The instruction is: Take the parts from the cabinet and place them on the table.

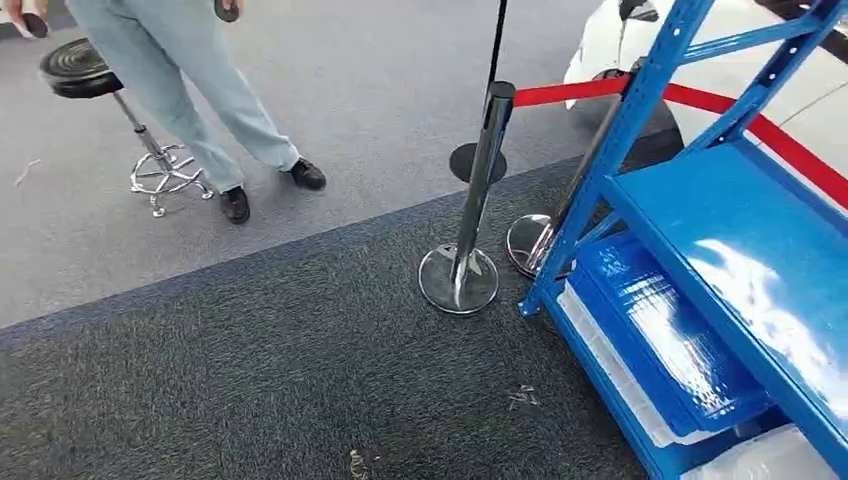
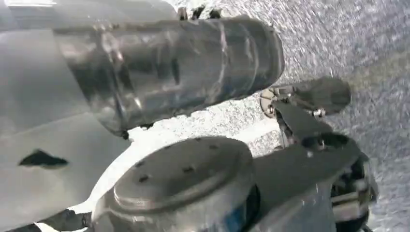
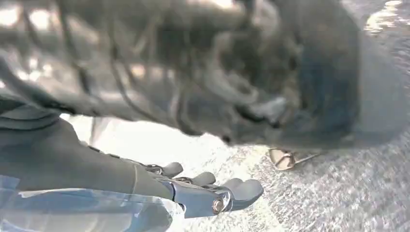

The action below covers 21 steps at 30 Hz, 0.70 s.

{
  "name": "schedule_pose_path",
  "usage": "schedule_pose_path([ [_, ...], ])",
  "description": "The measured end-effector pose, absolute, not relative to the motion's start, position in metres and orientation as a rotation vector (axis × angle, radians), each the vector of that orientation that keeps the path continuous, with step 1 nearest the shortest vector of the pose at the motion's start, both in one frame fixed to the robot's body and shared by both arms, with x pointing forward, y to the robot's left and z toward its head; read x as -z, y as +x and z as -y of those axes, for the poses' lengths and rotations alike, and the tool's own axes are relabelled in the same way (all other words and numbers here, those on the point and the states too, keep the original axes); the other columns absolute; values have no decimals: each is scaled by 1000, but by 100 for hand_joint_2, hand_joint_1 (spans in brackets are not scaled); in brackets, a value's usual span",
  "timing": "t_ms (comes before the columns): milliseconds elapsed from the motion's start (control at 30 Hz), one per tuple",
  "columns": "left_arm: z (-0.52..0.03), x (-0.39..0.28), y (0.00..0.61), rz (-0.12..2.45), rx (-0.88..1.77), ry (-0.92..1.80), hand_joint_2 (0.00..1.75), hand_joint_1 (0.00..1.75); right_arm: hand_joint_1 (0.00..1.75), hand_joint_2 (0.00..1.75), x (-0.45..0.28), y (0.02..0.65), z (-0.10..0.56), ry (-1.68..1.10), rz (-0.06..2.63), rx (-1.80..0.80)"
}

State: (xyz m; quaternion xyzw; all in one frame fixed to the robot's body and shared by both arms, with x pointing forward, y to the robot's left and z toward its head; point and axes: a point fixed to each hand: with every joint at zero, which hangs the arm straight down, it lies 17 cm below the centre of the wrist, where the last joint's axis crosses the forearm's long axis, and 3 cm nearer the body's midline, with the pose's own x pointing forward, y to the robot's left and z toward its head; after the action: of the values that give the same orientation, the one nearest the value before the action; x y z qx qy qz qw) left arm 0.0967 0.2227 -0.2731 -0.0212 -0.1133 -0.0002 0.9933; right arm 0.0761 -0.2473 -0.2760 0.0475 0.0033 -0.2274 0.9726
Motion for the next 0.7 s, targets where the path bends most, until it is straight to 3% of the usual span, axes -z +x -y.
schedule_pose_path([
  [267,-212,268,113,308,27,-70,0,0,0,0,270,108,252,152,150,477],
  [700,-209,267,110,305,29,-80,0,0,0,0,268,111,249,162,170,461],
])
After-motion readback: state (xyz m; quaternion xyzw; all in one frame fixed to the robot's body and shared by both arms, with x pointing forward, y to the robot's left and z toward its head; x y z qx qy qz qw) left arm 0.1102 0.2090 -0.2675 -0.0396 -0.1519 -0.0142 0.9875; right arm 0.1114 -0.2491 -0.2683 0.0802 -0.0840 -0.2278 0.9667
